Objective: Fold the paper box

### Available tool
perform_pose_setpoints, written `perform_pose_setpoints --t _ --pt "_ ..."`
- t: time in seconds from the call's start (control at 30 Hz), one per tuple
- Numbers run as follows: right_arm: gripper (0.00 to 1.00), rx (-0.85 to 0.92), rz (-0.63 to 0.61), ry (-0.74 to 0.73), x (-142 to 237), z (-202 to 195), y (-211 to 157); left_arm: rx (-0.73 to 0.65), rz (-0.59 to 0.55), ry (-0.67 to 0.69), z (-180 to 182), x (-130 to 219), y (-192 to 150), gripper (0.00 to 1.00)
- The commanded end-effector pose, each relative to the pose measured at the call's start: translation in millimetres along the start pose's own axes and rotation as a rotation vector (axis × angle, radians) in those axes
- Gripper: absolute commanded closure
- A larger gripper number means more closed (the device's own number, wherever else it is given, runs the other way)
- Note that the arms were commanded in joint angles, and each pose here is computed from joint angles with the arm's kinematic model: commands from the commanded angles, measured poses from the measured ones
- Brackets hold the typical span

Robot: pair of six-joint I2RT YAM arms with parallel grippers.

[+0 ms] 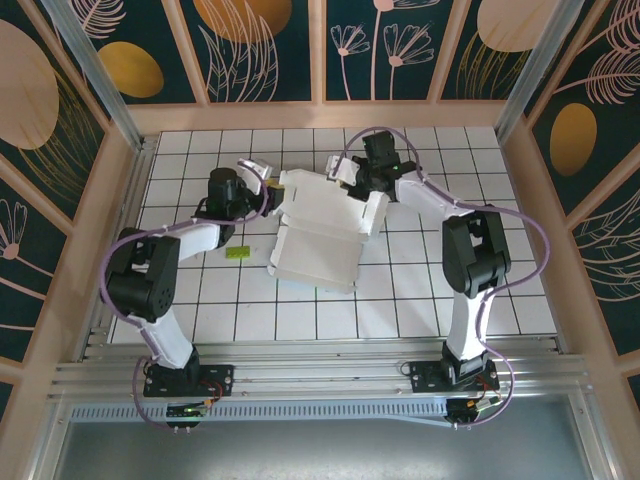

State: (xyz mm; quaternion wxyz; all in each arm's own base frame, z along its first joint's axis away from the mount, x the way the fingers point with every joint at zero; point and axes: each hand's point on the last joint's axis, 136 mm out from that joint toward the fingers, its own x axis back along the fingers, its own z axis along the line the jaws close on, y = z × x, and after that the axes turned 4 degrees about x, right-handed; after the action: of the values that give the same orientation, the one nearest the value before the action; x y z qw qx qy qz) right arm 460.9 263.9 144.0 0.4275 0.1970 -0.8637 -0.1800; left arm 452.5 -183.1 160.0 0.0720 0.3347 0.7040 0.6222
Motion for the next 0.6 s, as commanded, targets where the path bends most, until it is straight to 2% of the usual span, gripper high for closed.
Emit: perform_pose_setpoints --t 0.0,0.1,0.2,0.37,0.5,0.57 --pt "1.00 0.131 0.094 -0.270 23.0 -30.9 11.9 0.233 -0.174 0.113 7.8 36.1 55.4 0.37" --pt "1.00 0.189 0.157 -0.402 26.7 -29.4 12.5 0.446 -0.155 0.169 11.3 57.3 47.9 0.29" --pt "1.00 0.252 0.203 -0.526 34.4 -31.4 12.3 0.506 -0.081 0.171 5.7 66.5 31.2 0.27" --pt "1.00 0.354 0.190 -0.675 58.1 -43.7 30.8 0.397 0.010 0.254 14.9 71.6 15.7 0.26" --pt "1.00 0.398 0.182 -0.703 61.1 -39.1 36.8 0.267 0.038 0.193 6.8 62.4 22.8 0.27" --pt "1.00 0.392 0.186 -0.693 57.9 -31.8 33.5 0.221 0.040 0.143 -0.8 57.2 29.3 0.33"
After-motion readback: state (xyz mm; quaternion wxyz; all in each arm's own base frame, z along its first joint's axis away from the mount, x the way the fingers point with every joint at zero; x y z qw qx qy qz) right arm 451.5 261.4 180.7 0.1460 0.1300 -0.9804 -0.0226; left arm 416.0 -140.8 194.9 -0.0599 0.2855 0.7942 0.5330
